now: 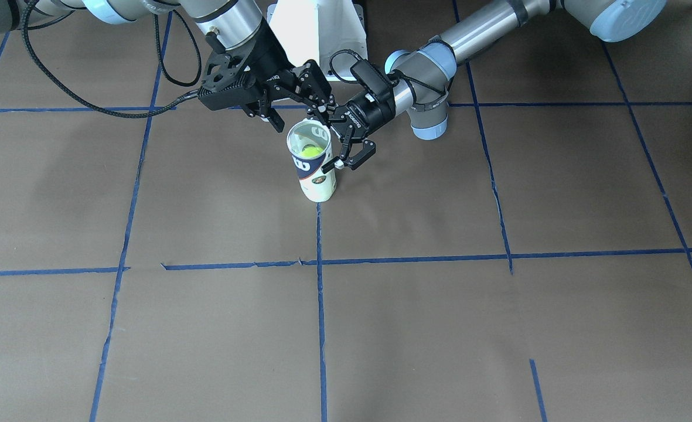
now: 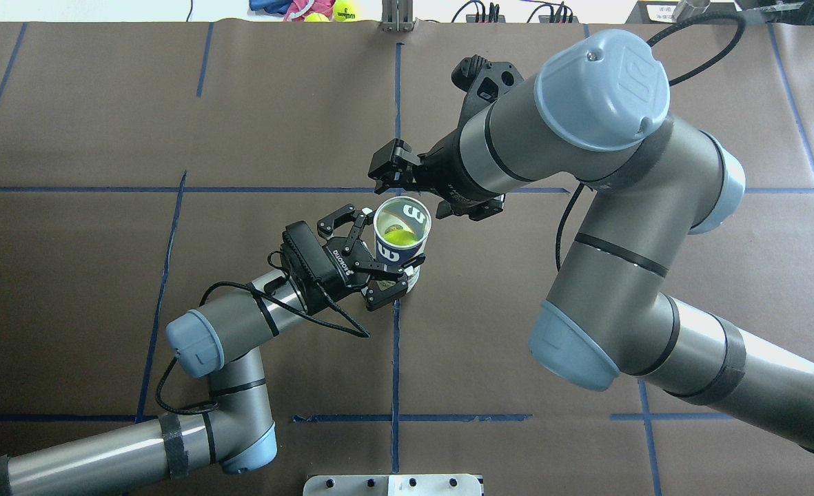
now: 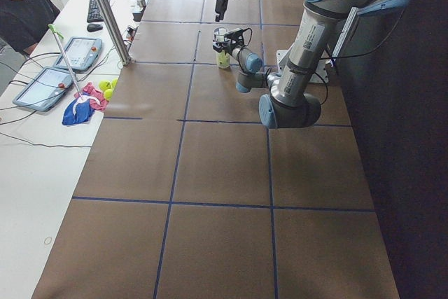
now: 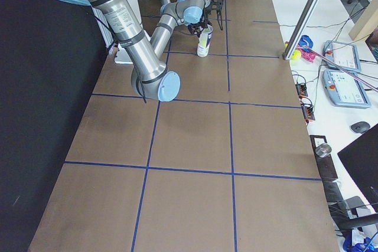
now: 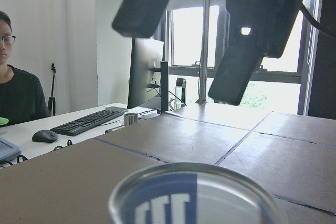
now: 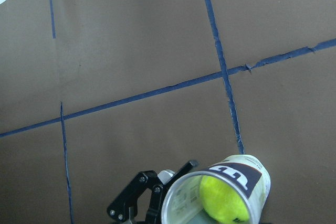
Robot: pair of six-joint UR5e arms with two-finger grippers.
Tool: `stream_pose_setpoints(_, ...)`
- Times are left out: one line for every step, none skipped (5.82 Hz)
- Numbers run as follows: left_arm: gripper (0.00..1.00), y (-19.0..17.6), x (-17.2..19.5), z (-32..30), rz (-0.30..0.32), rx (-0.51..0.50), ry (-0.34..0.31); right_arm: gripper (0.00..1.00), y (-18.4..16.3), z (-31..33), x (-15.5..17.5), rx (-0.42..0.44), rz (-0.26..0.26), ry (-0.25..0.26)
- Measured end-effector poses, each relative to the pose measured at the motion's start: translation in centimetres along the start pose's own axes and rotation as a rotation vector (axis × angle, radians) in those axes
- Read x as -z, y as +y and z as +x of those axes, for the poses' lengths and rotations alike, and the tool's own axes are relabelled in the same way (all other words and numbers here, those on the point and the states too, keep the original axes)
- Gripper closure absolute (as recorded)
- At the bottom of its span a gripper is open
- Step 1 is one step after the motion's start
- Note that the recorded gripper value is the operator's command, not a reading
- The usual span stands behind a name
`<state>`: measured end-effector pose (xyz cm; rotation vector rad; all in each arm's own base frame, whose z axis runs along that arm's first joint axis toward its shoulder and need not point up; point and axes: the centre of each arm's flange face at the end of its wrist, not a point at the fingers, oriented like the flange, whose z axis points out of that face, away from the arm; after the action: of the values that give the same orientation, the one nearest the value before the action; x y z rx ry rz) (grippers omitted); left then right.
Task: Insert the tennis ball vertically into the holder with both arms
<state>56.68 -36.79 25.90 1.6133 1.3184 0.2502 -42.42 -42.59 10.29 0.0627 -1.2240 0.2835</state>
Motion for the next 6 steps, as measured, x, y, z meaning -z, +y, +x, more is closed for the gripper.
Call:
stream_pose_setpoints(0.01, 0.0, 0.0, 0.0, 0.002, 0.001, 0.0, 0.01, 0.0, 0.0, 0.1, -0.002, 0.001, -0.002)
stream_pose_setpoints(0.0, -0.6, 0.0, 0.2, 0.014, 0.005, 0.004, 0.01, -0.1, 0.0, 0.1, -0.002, 0.003, -0.003)
stream_pose_setpoints(0.0, -2.2, 0.1, 0.6, 0.044, 0.015, 0.013, 0.01, -1.4, 0.0, 1.0, -0.005, 0.026, -0.011)
stream_pose_setpoints(0.0, -3.8, 0.3, 1.1, 0.075, 0.027, 0.023, 0.01, -4.4, 0.3, 3.3, -0.019, 0.071, -0.023)
stream_pose_setpoints(0.0, -4.9, 0.3, 1.3, 0.097, 0.032, 0.027, 0.01, -8.1, 1.3, 6.4, -0.04, 0.098, -0.029)
stream_pose_setpoints(0.0, -6.2, 0.5, 1.3, 0.12, 0.037, 0.03, 0.01, -11.7, 3.4, 9.6, -0.064, 0.101, -0.026)
